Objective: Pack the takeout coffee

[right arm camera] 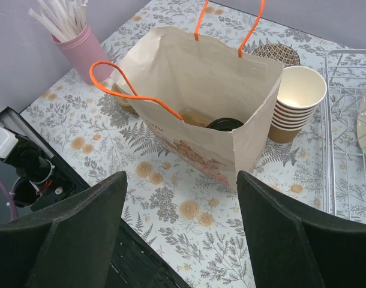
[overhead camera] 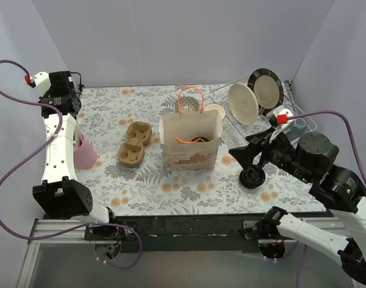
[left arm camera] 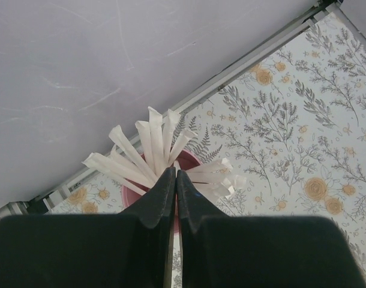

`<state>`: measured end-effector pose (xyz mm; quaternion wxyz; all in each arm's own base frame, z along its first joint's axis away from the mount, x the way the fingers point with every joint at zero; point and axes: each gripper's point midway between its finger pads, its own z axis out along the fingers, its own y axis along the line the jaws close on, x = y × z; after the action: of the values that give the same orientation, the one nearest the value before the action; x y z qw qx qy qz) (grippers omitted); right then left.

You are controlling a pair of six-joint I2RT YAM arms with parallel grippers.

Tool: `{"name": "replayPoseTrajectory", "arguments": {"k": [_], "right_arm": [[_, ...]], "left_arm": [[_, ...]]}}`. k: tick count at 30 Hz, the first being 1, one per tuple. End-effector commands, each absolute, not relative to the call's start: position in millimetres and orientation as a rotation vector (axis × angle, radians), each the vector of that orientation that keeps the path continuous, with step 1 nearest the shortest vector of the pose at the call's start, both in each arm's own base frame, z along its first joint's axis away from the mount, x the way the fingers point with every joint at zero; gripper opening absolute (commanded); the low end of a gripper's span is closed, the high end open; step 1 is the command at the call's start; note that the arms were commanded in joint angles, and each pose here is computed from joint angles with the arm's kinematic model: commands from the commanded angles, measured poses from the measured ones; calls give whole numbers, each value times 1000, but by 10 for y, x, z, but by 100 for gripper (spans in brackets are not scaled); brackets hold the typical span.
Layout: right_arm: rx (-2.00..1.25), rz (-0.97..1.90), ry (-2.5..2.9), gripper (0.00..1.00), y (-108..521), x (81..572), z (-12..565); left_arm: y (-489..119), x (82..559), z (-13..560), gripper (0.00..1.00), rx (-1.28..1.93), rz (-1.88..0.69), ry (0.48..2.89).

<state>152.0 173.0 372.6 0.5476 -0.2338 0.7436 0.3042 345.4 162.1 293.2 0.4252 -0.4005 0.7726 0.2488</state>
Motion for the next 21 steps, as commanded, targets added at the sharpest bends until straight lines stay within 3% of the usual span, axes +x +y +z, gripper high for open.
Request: {"name": "replayPoseTrajectory", "arguments": {"k": [1,10,11,15,21], "right_arm": [[-551,728,1680,82,1678,1488,4092],[-488,706,1623,83,1564,1509,4311],[-472,705,1602,98,1533,1506,4365],[-396,696,1565,98,1433,1529,4482],[-320,652,1556,98,1323,1605,4537]], "left_arm": [[1626,3189,3294,0,-1018,644,1891],[1216,3005,4057,0,-939,291,1757],[1176,2982,4161,0,-913,261,1734],[955,2896,4786,0,-801,84,1570],[-20,2967,5458,0,-420,-453,1511]]}}
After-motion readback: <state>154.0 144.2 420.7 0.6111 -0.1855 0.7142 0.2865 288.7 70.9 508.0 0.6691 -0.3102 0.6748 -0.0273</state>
